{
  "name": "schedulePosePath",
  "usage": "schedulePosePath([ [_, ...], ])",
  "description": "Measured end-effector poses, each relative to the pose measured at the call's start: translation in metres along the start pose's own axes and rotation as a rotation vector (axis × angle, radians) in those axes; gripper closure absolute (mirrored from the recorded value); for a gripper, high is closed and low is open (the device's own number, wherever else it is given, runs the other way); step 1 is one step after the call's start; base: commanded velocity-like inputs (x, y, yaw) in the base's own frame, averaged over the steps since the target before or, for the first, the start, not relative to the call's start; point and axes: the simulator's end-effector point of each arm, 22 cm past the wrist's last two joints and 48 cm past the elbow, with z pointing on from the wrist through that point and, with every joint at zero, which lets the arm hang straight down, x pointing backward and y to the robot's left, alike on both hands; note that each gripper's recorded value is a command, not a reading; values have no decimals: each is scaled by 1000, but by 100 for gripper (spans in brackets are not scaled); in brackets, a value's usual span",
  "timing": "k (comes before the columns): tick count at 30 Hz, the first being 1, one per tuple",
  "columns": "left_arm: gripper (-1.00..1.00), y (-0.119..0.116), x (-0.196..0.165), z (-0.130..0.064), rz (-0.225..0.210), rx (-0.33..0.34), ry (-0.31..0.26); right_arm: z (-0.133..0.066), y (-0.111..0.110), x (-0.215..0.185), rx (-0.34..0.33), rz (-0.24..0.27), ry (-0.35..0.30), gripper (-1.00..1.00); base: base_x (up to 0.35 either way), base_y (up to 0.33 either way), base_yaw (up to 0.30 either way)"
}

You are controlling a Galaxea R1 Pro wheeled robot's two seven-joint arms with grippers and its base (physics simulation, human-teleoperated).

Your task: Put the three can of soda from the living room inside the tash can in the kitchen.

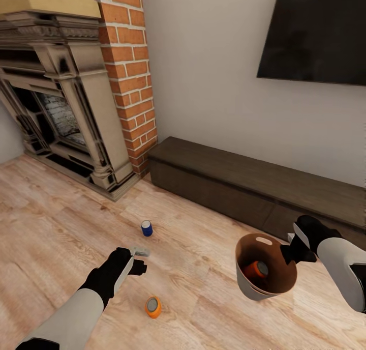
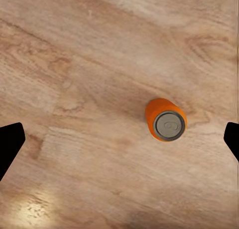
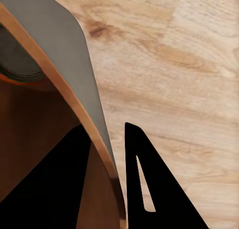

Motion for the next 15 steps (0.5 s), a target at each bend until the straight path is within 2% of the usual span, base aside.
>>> schedulePosePath([
  [5, -100, -4, 1, -1, 1, 21, 3, -2, 0, 0, -1, 1, -2, 100, 0, -132, -175],
  [15, -100, -10, 0, -4, 3, 50, -1, -7, -3, -1, 7, -4, -11, 100, 0, -266, -191],
])
